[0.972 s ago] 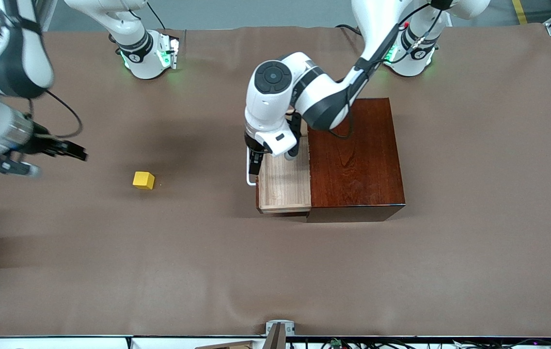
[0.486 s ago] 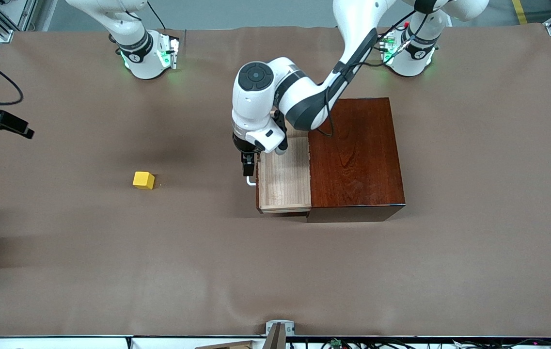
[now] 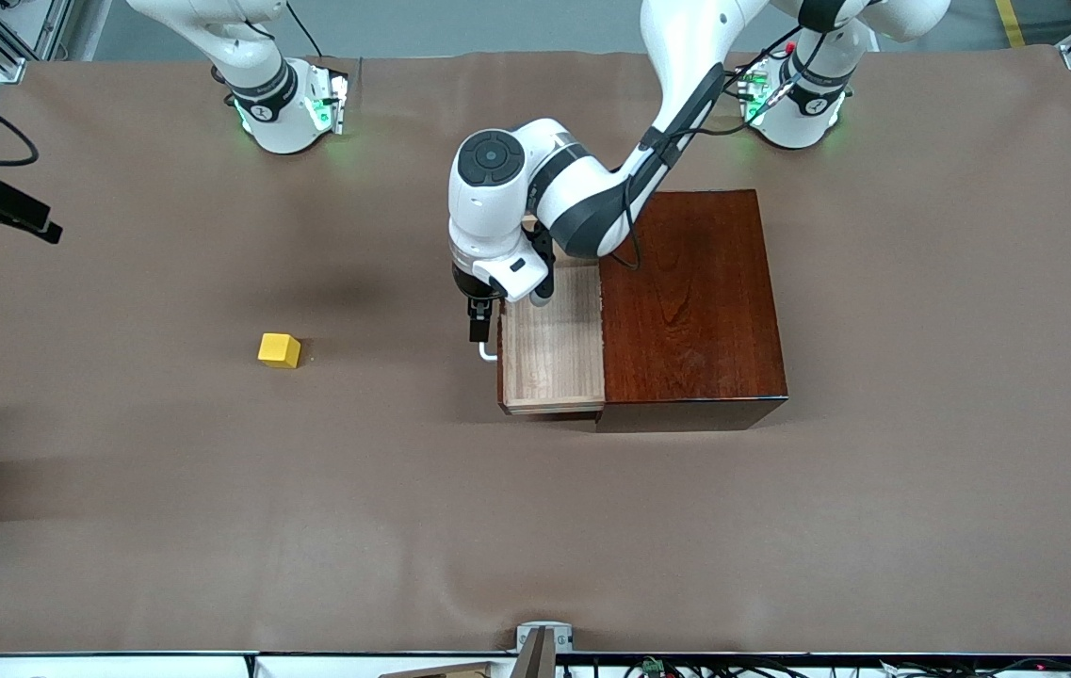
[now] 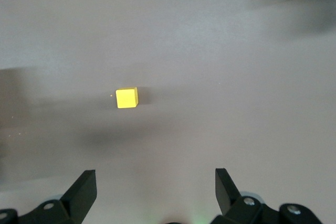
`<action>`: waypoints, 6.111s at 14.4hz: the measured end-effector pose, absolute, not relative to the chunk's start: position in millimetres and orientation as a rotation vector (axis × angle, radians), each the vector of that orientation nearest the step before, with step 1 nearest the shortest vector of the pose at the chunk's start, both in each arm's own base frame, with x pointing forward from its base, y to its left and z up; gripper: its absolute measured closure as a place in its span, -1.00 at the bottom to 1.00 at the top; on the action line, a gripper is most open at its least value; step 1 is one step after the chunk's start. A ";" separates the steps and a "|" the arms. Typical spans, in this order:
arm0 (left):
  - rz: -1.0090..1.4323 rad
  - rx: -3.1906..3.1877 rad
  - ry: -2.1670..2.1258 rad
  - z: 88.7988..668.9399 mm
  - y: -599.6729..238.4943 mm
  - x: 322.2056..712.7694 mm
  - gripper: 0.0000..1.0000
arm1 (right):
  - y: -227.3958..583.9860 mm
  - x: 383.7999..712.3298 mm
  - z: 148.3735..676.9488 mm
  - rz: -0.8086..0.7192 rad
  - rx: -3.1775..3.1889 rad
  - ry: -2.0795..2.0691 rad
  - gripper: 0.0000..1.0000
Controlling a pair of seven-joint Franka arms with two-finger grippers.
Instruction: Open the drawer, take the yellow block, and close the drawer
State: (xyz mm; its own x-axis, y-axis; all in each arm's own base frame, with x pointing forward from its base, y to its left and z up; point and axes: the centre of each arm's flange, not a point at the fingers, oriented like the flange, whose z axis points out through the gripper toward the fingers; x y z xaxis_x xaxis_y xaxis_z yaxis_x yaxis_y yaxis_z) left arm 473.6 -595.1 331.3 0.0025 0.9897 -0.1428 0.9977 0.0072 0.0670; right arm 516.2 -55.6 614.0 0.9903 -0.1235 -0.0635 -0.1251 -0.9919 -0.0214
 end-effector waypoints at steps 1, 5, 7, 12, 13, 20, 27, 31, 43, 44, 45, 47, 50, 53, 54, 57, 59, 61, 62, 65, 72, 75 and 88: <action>-0.080 2.124 2.128 329.4 -594.1 472.6 -1.00 | -51.4 515.5 615.6 0.094 -3.110 0.186 -1.00; -0.090 2.166 2.180 325.3 -590.1 468.3 -1.00 | -49.7 515.2 618.6 0.085 -3.110 0.185 -1.00; -0.092 2.180 2.193 326.4 -589.3 467.1 -1.00 | -49.5 515.2 619.1 0.083 -3.110 0.198 -1.00; -0.076 2.203 2.231 328.2 -582.7 470.4 -1.00 | -43.8 515.8 620.2 0.080 -3.111 0.204 -1.00; -0.070 2.204 2.243 328.8 -579.7 472.8 -1.00 | -43.7 515.9 621.4 0.076 -3.111 0.205 -1.00; -0.036 2.236 2.384 326.6 -551.0 487.3 -1.00 | -43.7 516.1 625.6 0.062 -3.111 0.206 -1.00; 0.057 2.266 2.606 311.8 -499.4 506.4 -1.00 | -43.6 516.2 627.6 0.056 -3.112 0.206 -1.00; 0.077 2.272 2.628 311.5 -494.4 507.3 -1.00 | -42.6 516.3 628.2 0.054 -3.112 0.204 -1.00; 0.151 2.316 2.498 341.7 -528.3 485.4 -1.00 | -41.6 516.4 628.2 0.055 -3.112 0.201 -1.00; 0.148 2.297 2.466 357.1 -532.8 485.3 -1.00 | -41.5 516.4 628.2 0.055 -3.112 0.201 -1.00; 0.172 2.282 2.436 373.3 -531.1 489.1 -1.00 | -41.5 516.4 628.3 0.055 -3.112 0.201 -1.00; 0.322 2.300 2.358 400.2 -505.7 513.4 -1.00 | -41.4 516.4 628.3 0.055 -3.112 0.200 -1.00; 0.416 2.353 2.288 415.3 -467.9 547.2 -1.00 | -41.4 516.4 628.2 0.055 -3.112 0.200 -1.00; 0.416 2.354 2.241 427.0 -420.1 590.4 -1.00 | -41.4 516.4 628.3 0.055 -3.112 0.201 -1.00; 0.410 2.349 2.230 435.3 -395.1 608.0 -1.00 | -41.3 516.4 628.3 0.055 -3.112 0.201 -1.00; 0.359 2.408 2.139 466.7 -308.3 652.5 -1.00 | -41.2 516.4 628.3 0.055 -3.112 0.201 -1.00; 0.322 2.439 2.088 485.5 -253.8 671.0 -1.00 | -41.2 516.4 628.3 0.055 -3.112 0.201 -1.00; 0.267 2.461 2.039 502.3 -199.6 682.1 -1.00 | -41.1 516.4 628.3 0.055 -3.112 0.201 -1.00; 0.240 2.483 2.009 508.4 -171.2 684.3 -1.00 | -41.1 516.4 628.3 0.056 -3.112 0.201 -1.00; 0.166 2.568 1.894 522.7 -94.1 678.7 -1.00 | -41.0 516.4 628.2 0.056 -3.113 0.200 -1.00; 0.092 2.815 1.434 568.6 12.7 629.4 -1.00 | -41.0 516.3 628.2 0.056 -3.112 0.201 -1.00; 0.043 2.919 1.196 583.3 33.6 603.5 -1.00 | -41.0 516.3 628.2 0.057 -3.112 0.200 -1.00; -0.057 3.100 0.411 610.9 59.2 554.7 -1.00 | -40.8 516.2 628.1 0.058 -3.113 0.200 -1.00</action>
